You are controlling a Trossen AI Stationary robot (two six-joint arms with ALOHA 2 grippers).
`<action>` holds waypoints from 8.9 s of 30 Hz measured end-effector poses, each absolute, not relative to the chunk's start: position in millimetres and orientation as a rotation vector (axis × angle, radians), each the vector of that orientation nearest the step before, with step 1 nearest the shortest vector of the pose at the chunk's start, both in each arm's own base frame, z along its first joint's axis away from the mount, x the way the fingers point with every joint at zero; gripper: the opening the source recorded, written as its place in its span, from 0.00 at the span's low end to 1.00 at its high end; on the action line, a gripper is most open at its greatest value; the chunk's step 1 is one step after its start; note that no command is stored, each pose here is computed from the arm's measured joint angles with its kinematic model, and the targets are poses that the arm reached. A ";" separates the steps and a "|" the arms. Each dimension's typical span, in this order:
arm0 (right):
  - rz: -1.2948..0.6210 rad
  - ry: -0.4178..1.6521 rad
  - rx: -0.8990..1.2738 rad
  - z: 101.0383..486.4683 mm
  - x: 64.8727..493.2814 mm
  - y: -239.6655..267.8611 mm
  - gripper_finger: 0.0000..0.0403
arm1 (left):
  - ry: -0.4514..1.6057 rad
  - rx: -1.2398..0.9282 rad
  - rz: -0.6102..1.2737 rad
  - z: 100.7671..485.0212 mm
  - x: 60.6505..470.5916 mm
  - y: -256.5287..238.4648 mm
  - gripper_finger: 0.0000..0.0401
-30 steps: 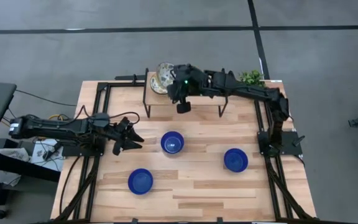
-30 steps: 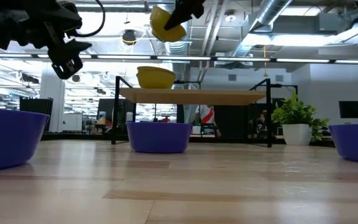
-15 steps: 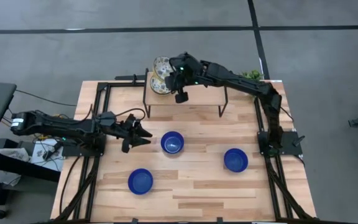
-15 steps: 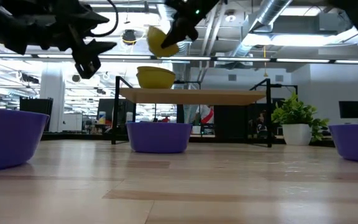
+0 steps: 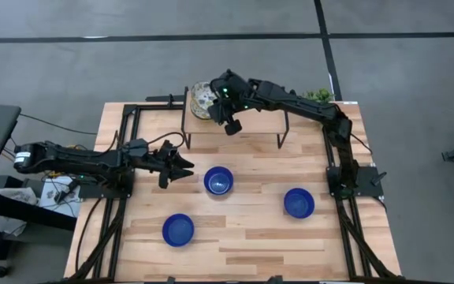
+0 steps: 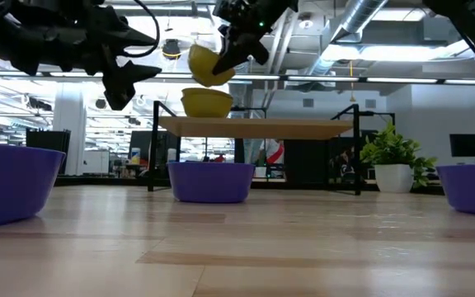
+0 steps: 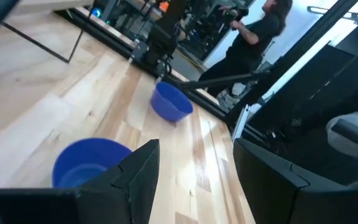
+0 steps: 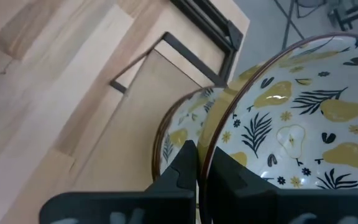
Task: Pick & Place Mini bowls
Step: Stack the patterned bowl on top of the patterned bowl on the shelf, then put the right blue bowl on the shelf
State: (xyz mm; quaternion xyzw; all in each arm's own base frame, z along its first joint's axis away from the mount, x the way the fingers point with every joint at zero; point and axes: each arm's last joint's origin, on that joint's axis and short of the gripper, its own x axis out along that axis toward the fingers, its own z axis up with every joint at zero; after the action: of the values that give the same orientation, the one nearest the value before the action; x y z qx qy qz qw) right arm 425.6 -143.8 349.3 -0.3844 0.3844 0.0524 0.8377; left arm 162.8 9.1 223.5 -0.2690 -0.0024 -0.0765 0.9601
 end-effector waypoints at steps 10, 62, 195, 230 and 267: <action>0.141 0.900 -0.838 323.7 435.1 -150.2 0.00 | -0.014 -0.538 -0.148 224.1 162.6 10.7 0.51; 0.075 0.948 -0.931 323.9 441.2 -137.6 0.48 | -0.026 -0.516 -0.145 225.0 162.6 10.8 0.51; -0.080 1.379 0.114 237.2 202.7 43.1 0.53 | -0.069 -0.431 -0.151 228.8 162.3 10.8 0.51; -0.299 1.482 0.350 160.5 167.1 36.4 0.42 | -0.084 -0.429 -0.155 230.3 162.1 10.7 0.51; -0.181 1.479 0.409 142.9 174.4 41.4 0.01 | -0.090 -0.427 -0.156 230.9 162.1 10.7 0.51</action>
State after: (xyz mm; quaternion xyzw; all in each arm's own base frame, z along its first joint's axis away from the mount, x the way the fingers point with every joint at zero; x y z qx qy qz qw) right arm 174.4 41.4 142.9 0.1847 0.6681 -0.0816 0.7161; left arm 162.1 10.7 230.9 -0.2118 -0.0446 -0.0773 0.9732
